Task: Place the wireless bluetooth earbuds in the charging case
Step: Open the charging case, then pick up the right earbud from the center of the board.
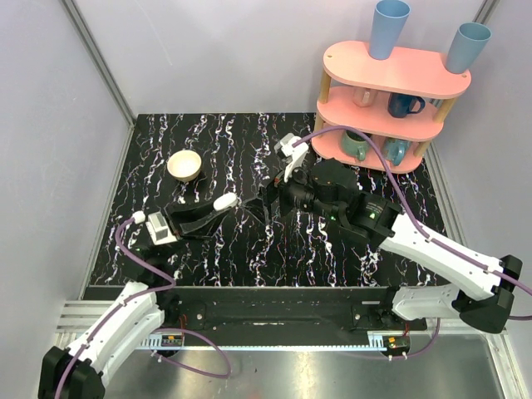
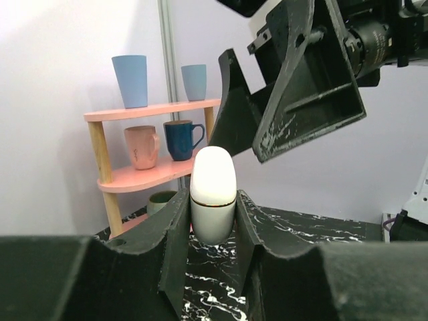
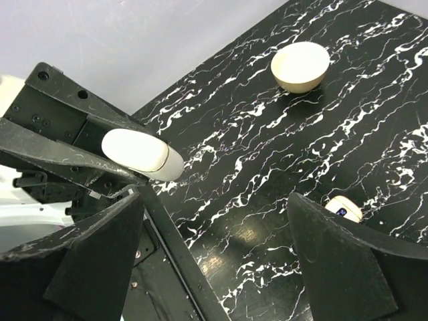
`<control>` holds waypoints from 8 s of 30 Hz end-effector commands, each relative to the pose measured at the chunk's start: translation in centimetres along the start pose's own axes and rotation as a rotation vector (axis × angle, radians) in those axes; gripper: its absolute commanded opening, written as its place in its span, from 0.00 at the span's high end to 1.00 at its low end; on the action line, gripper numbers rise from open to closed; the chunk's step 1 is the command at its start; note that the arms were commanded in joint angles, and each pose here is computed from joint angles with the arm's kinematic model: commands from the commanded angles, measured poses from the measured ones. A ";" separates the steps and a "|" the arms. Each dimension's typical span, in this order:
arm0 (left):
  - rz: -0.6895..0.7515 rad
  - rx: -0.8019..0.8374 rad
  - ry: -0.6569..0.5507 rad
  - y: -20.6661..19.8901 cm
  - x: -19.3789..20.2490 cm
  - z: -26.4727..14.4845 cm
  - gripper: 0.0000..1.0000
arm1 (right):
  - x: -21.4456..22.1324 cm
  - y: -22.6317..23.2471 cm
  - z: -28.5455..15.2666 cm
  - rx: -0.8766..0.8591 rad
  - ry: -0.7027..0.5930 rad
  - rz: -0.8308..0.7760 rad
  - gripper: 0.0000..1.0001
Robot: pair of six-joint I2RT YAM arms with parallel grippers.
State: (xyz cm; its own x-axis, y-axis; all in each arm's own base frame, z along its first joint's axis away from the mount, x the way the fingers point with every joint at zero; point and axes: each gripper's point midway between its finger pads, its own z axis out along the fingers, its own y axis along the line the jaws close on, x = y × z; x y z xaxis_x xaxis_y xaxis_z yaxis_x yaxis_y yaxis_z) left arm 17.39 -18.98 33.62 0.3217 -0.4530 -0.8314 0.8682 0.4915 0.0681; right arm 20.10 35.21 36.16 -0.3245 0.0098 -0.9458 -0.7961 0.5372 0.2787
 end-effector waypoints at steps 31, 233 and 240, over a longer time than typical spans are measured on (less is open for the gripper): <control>0.027 0.202 -0.072 -3.6 -2.3 0.9 1.00 | -3.2 0.1 1.8 0.007 -0.114 -0.006 0.05; -0.016 0.171 -0.044 -3.7 -2.6 0.8 1.00 | 25.5 -33.0 -8.8 0.751 0.775 0.238 0.79; -0.024 0.171 -0.030 -3.5 -2.3 1.1 1.00 | 17.6 -31.2 -8.5 0.784 0.505 0.078 0.82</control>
State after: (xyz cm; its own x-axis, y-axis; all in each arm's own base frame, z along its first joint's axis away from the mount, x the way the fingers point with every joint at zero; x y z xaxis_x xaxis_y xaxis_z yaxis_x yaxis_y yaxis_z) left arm 14.85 -20.53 33.55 0.2604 -0.4627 -0.8474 0.9281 0.3618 0.0877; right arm 33.14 10.03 5.68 -0.8400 -0.2211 -0.4955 -0.2492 0.9684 -0.0097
